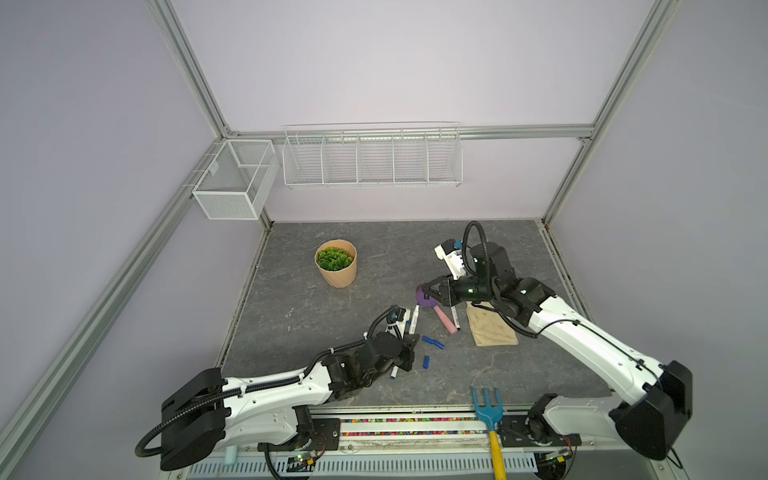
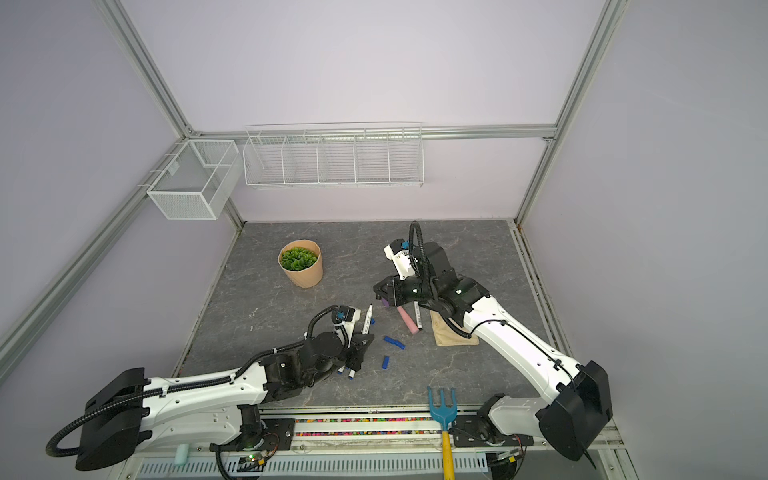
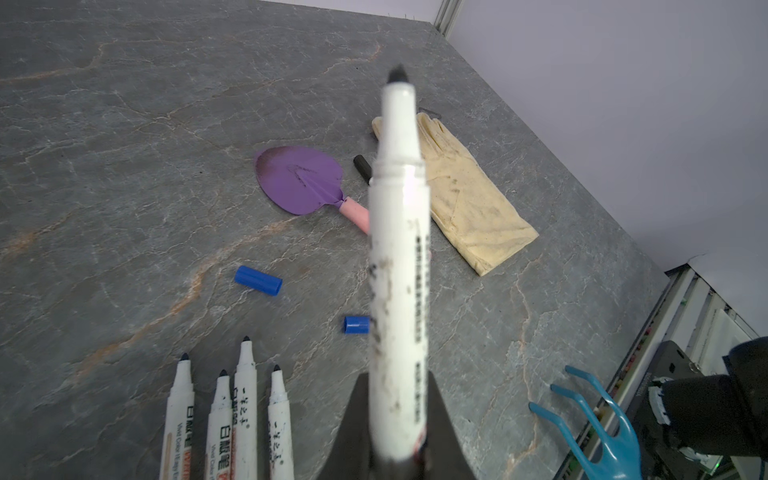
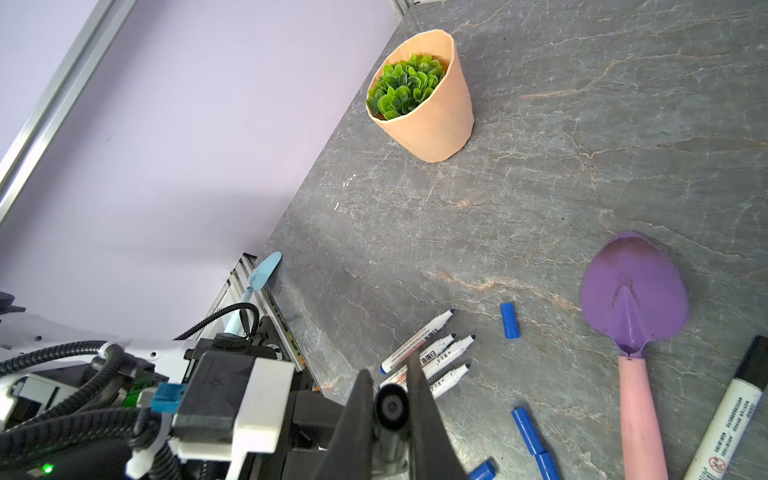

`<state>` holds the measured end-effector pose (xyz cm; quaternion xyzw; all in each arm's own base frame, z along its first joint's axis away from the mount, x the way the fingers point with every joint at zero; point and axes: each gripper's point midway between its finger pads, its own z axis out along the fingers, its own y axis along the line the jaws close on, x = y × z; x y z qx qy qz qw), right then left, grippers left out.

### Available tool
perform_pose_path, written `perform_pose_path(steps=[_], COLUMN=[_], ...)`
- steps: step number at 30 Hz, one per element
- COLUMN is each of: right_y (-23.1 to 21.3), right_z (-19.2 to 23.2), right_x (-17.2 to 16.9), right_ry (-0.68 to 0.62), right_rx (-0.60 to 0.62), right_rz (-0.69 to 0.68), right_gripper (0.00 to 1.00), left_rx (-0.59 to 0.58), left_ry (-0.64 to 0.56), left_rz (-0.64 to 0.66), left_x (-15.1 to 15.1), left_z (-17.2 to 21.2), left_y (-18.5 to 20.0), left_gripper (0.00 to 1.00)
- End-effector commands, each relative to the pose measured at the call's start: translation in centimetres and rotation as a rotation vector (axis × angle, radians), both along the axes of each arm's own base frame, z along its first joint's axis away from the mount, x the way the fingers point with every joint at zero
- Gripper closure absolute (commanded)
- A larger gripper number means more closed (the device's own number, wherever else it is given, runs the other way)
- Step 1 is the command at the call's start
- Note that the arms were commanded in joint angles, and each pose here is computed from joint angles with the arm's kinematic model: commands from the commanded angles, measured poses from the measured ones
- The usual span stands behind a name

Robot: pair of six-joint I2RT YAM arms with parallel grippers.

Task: Insert the pens into the pen caps
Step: 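Lift the black cap with the right gripper toward the left gripper's marker, then press the black cap down onto the marker tip held by the left gripper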

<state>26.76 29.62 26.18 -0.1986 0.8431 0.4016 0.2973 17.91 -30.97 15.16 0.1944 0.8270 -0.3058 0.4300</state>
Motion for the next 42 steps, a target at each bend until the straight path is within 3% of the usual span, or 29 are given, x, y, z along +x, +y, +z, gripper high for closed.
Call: perform_pose_path(steps=[1,28,42], right_y=[0.7,2.0,2.3], right_z=[-0.3,-3.7,-2.9], right_x=[0.8,-0.7,-3.7], right_ry=[-0.013,0.037,0.097], right_rx=[0.019,-0.061,-0.030], right_rz=[-0.027,0.038,0.181], right_gripper=[0.92,0.93,0.93], left_rx=[-0.051,-0.062,-0.073], left_ry=[-0.033,-0.051,-0.079], left_rz=[-0.013,0.026,0.042], left_x=[0.0,0.4,0.7], left_z=[2.2,2.4,3.2], left_y=[-0.8,0.0,0.1], left_gripper=[1.00,1.00,1.00])
